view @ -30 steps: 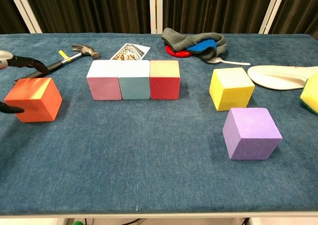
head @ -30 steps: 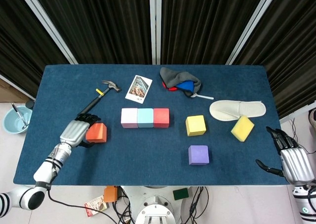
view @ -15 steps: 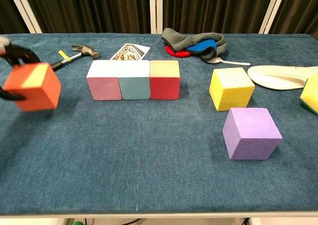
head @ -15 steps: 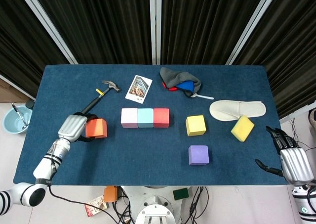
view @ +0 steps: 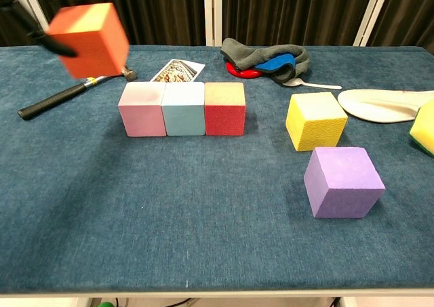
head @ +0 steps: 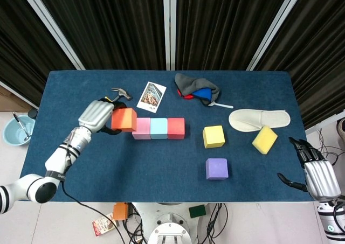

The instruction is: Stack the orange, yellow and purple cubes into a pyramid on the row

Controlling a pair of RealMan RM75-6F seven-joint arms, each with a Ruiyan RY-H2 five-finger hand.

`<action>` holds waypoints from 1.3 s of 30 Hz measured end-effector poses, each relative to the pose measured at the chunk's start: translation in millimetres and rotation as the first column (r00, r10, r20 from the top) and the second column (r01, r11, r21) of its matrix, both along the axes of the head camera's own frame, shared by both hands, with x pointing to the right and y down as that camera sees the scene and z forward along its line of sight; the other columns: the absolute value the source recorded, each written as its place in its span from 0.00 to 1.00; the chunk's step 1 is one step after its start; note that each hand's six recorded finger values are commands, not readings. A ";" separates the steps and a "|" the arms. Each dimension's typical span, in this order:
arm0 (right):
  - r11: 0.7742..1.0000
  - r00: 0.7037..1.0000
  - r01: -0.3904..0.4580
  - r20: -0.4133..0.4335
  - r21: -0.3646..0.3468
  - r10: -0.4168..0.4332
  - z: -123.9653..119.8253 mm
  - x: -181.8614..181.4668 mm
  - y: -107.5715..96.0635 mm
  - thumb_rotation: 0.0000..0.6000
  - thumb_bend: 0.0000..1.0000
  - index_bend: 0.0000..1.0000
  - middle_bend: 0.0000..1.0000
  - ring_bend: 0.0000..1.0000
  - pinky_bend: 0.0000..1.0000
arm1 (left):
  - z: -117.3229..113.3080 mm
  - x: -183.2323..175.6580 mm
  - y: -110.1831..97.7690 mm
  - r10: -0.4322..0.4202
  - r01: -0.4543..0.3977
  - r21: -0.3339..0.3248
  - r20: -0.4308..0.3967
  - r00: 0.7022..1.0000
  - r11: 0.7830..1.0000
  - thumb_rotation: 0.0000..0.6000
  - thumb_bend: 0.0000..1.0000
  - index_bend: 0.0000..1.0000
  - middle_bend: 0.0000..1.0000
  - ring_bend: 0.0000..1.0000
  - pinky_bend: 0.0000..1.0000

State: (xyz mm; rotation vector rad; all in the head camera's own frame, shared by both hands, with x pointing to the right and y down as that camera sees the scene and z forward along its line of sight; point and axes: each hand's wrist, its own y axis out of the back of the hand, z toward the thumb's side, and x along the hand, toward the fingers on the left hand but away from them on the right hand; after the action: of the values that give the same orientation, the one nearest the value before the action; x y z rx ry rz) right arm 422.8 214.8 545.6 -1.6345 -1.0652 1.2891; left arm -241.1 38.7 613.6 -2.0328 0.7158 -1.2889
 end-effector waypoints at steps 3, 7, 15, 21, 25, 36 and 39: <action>1.000 1.000 -0.006 0.000 -0.003 0.006 0.2 2.3 1.0 0.84 0.18 0.08 0.16 0.12 0.27 | 5.0 20.0 -6.1 0.018 -0.018 -0.027 -0.001 1.000 0.999 1.00 0.18 0.41 0.50 0.42 0.26; 1.000 1.000 -0.013 -0.004 -0.005 0.013 -0.4 5.7 1.2 0.84 0.18 0.08 0.16 0.12 0.27 | 18.9 40.8 -9.2 0.031 -0.030 -0.065 0.012 0.999 0.997 1.00 0.18 0.41 0.50 0.42 0.26; 1.000 1.000 -0.005 -0.003 -0.008 0.005 0.2 4.1 -1.8 0.84 0.18 0.08 0.15 0.12 0.27 | 43.0 58.9 -6.0 0.011 -0.005 -0.111 0.058 0.998 0.994 1.00 0.18 0.41 0.49 0.42 0.26; 1.000 1.000 -0.010 -0.003 -0.015 0.010 2.0 6.0 -1.2 0.84 0.18 0.08 0.16 0.12 0.27 | 45.6 70.5 -7.9 0.008 0.001 -0.106 0.081 0.997 0.994 1.00 0.18 0.41 0.49 0.42 0.25; 1.000 1.000 -0.020 -0.005 -0.016 0.020 1.9 9.4 -0.4 0.84 0.18 0.08 0.15 0.12 0.27 | 47.1 74.8 -6.1 0.023 -0.014 -0.103 0.090 0.996 0.995 1.00 0.18 0.41 0.49 0.42 0.24; 1.000 1.000 -0.020 -0.006 -0.021 0.020 3.8 10.5 -0.7 0.84 0.18 0.08 0.16 0.12 0.27 | 52.3 80.2 -5.3 0.027 -0.018 -0.098 0.094 0.995 0.995 0.99 0.18 0.40 0.48 0.42 0.24; 0.999 1.000 -0.022 -0.007 -0.023 0.022 4.5 11.2 -0.8 0.84 0.18 0.08 0.15 0.12 0.27 | 51.5 79.3 -7.0 0.021 -0.012 -0.095 0.095 0.995 0.995 0.99 0.18 0.40 0.48 0.42 0.24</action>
State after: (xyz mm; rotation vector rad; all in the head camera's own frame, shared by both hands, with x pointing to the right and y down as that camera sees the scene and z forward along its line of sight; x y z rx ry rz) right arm 434.0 214.0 550.1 -1.6388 -1.0703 1.3250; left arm -161.8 31.7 665.1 -2.0315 0.6038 -1.4246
